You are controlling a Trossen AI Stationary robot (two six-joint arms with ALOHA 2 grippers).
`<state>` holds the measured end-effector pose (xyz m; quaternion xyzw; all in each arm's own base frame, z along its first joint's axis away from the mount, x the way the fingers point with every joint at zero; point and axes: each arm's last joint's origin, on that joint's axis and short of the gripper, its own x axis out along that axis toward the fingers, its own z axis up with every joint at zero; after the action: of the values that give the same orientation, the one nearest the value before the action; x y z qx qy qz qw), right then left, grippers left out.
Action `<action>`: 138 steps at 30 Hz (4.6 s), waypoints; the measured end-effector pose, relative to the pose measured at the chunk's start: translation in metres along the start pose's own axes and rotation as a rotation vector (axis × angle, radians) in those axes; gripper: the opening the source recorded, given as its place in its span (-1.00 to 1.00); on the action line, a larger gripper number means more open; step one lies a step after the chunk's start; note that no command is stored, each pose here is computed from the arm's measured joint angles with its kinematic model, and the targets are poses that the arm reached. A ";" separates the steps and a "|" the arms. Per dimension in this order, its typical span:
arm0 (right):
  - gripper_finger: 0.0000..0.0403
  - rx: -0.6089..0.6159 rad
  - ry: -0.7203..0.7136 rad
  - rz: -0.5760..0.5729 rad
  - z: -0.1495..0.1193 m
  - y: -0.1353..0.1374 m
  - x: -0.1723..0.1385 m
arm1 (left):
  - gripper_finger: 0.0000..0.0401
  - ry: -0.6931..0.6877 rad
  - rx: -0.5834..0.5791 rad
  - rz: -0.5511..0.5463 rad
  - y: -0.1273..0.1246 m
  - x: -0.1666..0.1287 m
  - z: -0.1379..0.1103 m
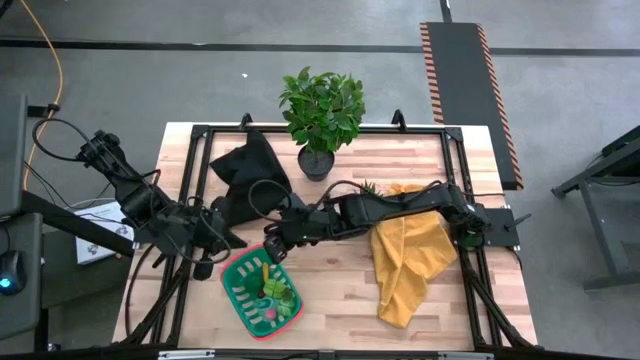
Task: Pick and placing Produce into tupperware
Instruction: Put the red raspberry into the blue basket
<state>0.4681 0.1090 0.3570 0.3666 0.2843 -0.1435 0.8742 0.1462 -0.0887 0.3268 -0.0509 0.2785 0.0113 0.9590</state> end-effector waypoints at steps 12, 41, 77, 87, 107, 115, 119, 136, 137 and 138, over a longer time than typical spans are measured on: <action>-0.60 -0.057 -0.057 0.160 0.011 0.018 -0.032 | -0.98 -0.129 0.227 0.088 0.000 -0.003 0.011; -0.60 -0.077 -0.167 0.418 0.030 0.039 -0.062 | -0.03 -0.364 0.526 0.293 0.001 -0.017 0.037; -0.60 -0.068 -0.220 0.404 0.035 0.038 -0.061 | 0.14 -0.485 0.576 0.236 -0.015 -0.007 0.052; -0.60 -0.069 -0.219 0.402 0.035 0.038 -0.061 | 0.14 -0.539 0.566 0.249 -0.016 -0.010 0.058; -0.60 -0.077 -0.225 0.407 0.035 0.039 -0.062 | -0.41 -0.534 0.574 0.241 -0.016 -0.010 0.057; -0.60 -0.082 -0.228 0.409 0.035 0.039 -0.062 | -0.43 -0.535 0.574 0.241 -0.016 -0.010 0.057; -0.60 -0.084 -0.229 0.409 0.035 0.039 -0.062 | -0.41 -0.535 0.574 0.241 -0.016 -0.010 0.057; -0.11 -0.086 -0.253 0.396 0.036 0.039 -0.062 | -0.48 -0.532 0.584 0.247 -0.016 -0.010 0.057; -0.09 -0.085 -0.254 0.395 0.036 0.039 -0.062 | -0.48 -0.531 0.584 0.249 -0.016 -0.010 0.057; -0.07 -0.085 -0.256 0.393 0.036 0.039 -0.062 | -0.48 -0.531 0.584 0.250 -0.016 -0.010 0.057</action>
<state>0.4508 0.1127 0.4365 0.3567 0.1001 -0.0037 0.9288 0.1692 -0.0981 0.3814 0.2621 0.0170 0.0607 0.9630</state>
